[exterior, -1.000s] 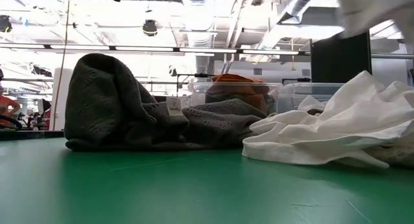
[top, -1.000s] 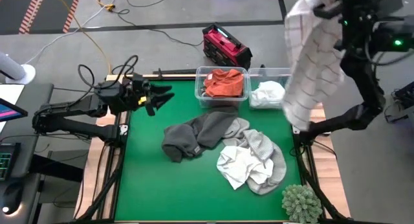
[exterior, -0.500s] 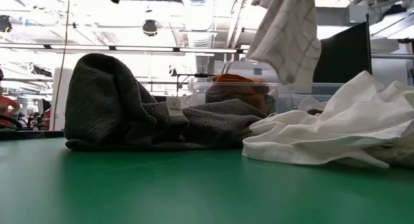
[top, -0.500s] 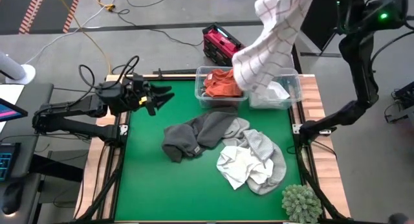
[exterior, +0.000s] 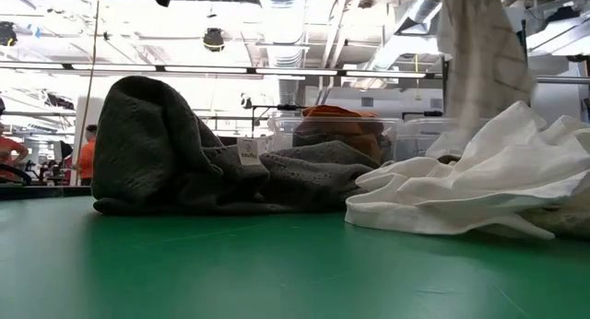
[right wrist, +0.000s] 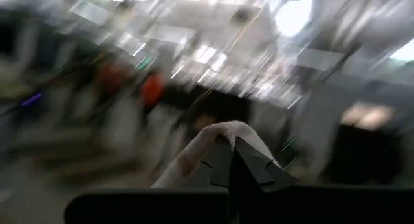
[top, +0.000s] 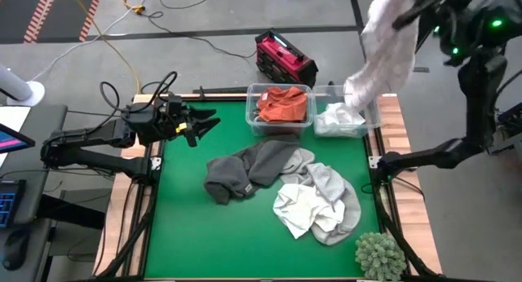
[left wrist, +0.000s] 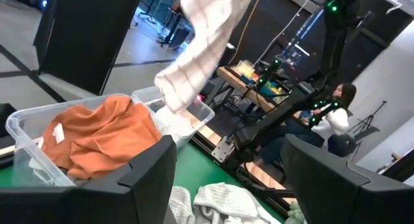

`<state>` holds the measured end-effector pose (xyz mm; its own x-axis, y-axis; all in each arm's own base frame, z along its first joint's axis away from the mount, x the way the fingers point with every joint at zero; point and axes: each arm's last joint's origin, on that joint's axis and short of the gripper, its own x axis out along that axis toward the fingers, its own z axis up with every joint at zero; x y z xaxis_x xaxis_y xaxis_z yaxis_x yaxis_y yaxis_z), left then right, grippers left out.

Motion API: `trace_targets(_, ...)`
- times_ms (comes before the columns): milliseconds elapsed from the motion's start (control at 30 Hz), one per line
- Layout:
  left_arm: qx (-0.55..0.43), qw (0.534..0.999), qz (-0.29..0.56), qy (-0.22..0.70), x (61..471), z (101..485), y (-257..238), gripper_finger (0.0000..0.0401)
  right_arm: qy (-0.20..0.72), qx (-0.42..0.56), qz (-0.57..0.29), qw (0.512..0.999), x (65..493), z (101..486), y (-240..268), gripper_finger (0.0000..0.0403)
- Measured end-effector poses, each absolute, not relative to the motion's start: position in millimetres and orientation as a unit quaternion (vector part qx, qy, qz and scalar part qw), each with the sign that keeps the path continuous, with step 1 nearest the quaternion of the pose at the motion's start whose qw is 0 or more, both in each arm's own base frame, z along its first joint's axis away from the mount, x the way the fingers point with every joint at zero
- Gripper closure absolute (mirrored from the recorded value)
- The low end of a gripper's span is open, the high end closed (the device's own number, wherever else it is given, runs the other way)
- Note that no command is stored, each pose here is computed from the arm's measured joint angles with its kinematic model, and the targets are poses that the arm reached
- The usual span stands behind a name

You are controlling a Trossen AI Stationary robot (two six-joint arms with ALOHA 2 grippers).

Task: Sort towels by color in basket
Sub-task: Put the white-brown towel into the right transparent bin

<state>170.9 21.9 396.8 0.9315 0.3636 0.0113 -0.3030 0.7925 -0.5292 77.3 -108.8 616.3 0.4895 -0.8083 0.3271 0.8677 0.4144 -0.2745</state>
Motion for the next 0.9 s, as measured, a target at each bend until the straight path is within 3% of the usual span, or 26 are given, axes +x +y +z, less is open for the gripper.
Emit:
trace_targets(133, -0.256, 0.948, 0.175, -0.065, 170.9, 398.9, 22.1, 0.0136, 0.052, -0.121, -0.450, 0.883, 88.1, 586.3, -106.4, 0.0378)
trace_targets(367, -0.219, 0.951, 0.182, -0.117, 168.9, 409.9, 27.5, 0.0136, 0.236, 0.022, -0.343, 0.909, 113.7, 536.0, -107.8, 0.0378)
trace_targets(567, -0.180, 0.951, 0.194, -0.158, 166.2, 418.8, 32.6, 0.0136, 0.396, 0.161, -0.349, 0.834, 133.9, 469.2, -137.9, 0.0378)
trace_targets(900, -0.183, 0.953, 0.185, -0.158, 166.5, 419.1, 30.8, 0.0136, 0.488, 0.264, -0.409, 0.725, 137.1, 335.3, -193.8, 0.0378)
